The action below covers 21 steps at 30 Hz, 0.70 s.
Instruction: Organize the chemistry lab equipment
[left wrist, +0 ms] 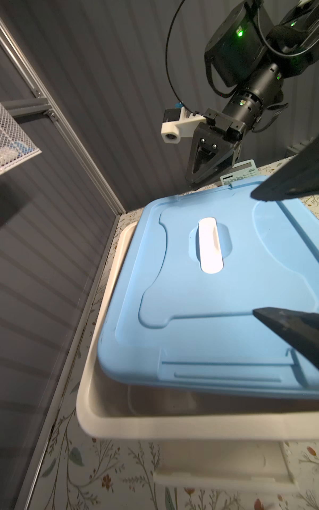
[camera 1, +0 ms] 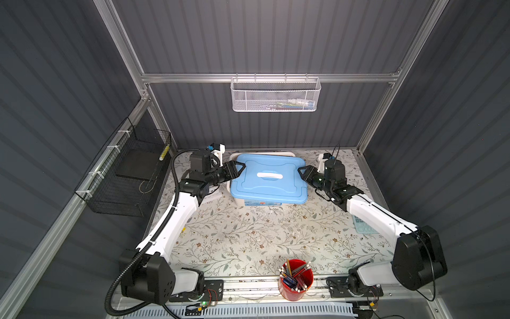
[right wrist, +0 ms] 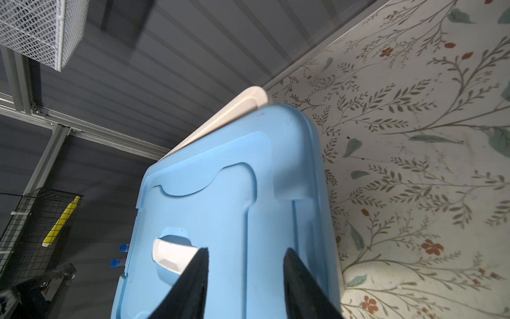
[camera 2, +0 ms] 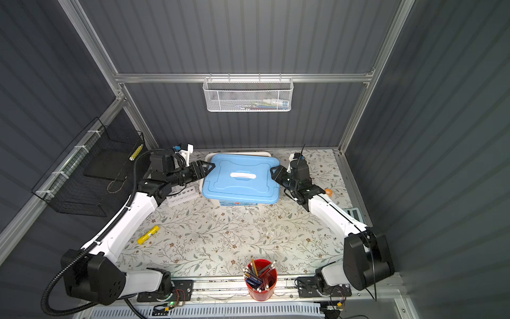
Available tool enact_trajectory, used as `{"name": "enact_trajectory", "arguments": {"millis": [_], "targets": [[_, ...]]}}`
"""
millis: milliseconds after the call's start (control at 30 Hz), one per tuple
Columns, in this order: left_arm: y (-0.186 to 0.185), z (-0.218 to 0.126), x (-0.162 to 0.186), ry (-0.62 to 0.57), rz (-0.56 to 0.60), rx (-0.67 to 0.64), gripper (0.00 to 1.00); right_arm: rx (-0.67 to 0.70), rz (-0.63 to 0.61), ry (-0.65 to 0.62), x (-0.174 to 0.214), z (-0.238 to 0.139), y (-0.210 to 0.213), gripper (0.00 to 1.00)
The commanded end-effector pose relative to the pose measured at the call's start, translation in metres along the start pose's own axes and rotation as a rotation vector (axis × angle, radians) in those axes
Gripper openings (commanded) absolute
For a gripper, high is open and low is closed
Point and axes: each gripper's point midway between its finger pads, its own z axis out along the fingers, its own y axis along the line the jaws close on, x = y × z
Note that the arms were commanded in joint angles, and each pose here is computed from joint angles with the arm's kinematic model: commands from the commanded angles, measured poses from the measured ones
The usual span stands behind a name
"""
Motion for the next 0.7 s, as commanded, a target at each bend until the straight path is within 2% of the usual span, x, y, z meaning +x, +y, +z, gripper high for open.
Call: {"name": "enact_trajectory", "arguments": {"millis": [0, 300, 433, 667], "targets": [[0.013, 0.0, -0.001, 0.022, 0.003, -0.044, 0.63, 0.023, -0.024, 0.051, 0.006, 0.006, -0.003, 0.44], [0.036, 0.005, 0.0, 0.041, -0.013, -0.096, 0.64, 0.057, -0.063, 0.072, 0.0, 0.006, 0.0, 0.42], [0.045, 0.008, -0.006, 0.048, -0.012, -0.118, 0.65, 0.081, -0.14, 0.019, -0.022, -0.008, 0.013, 0.46], [0.057, 0.031, -0.006, 0.114, -0.016, -0.095, 0.69, 0.153, -0.284, 0.041, -0.046, -0.024, 0.029, 0.59]]}}
